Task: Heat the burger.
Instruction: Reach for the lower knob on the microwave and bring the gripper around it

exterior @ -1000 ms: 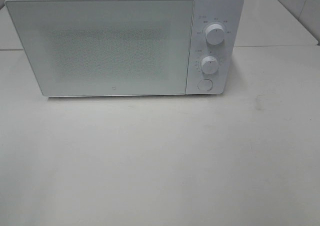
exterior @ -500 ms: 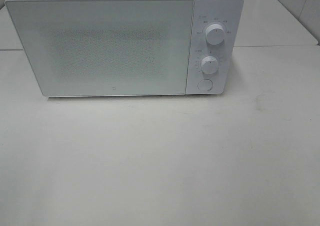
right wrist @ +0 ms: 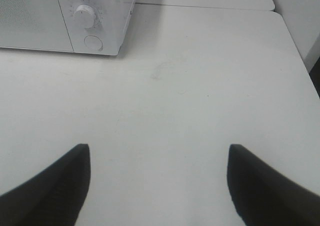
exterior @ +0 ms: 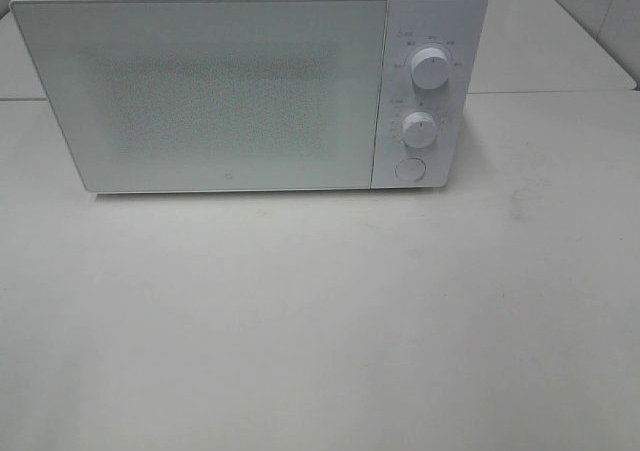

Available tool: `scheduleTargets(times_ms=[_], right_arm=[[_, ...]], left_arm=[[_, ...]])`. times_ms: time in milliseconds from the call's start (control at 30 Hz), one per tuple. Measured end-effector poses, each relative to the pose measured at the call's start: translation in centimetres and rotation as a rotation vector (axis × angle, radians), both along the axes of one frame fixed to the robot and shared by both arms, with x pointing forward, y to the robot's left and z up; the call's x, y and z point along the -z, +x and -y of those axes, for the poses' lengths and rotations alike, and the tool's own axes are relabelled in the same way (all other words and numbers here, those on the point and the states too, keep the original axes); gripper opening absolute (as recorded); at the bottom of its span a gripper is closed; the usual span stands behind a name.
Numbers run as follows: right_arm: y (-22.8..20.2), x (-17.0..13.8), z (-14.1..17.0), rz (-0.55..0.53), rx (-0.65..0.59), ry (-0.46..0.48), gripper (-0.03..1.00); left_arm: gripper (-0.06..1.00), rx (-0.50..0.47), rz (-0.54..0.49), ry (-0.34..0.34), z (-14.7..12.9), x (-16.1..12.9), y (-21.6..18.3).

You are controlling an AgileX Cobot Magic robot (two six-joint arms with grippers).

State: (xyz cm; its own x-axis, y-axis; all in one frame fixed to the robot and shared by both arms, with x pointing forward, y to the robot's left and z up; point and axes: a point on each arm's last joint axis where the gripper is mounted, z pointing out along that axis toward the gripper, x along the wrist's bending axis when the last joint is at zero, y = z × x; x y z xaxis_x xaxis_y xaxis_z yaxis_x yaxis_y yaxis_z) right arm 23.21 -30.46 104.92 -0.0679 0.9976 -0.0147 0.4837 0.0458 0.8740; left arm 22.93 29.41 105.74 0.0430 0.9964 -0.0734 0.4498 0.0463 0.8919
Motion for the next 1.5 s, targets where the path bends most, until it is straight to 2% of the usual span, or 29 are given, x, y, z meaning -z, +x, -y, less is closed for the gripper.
scheduleTargets(times_ms=[967,1100,1500], right_arm=[[0.0,-0.4,0.0,0.023,0.001,0.001,0.74],[1.3,-1.7,-0.2,0.066,-0.003,0.003,0.74],[6.2,-2.7,-0.9,0.037,-0.015,-0.004,0.74]], left_arm=[[0.99,-0.004,0.000,-0.002,0.0,0.0,0.0],[0.99,-0.004,0.000,-0.002,0.0,0.0,0.0],[0.99,-0.004,0.000,-0.002,0.0,0.0,0.0]])
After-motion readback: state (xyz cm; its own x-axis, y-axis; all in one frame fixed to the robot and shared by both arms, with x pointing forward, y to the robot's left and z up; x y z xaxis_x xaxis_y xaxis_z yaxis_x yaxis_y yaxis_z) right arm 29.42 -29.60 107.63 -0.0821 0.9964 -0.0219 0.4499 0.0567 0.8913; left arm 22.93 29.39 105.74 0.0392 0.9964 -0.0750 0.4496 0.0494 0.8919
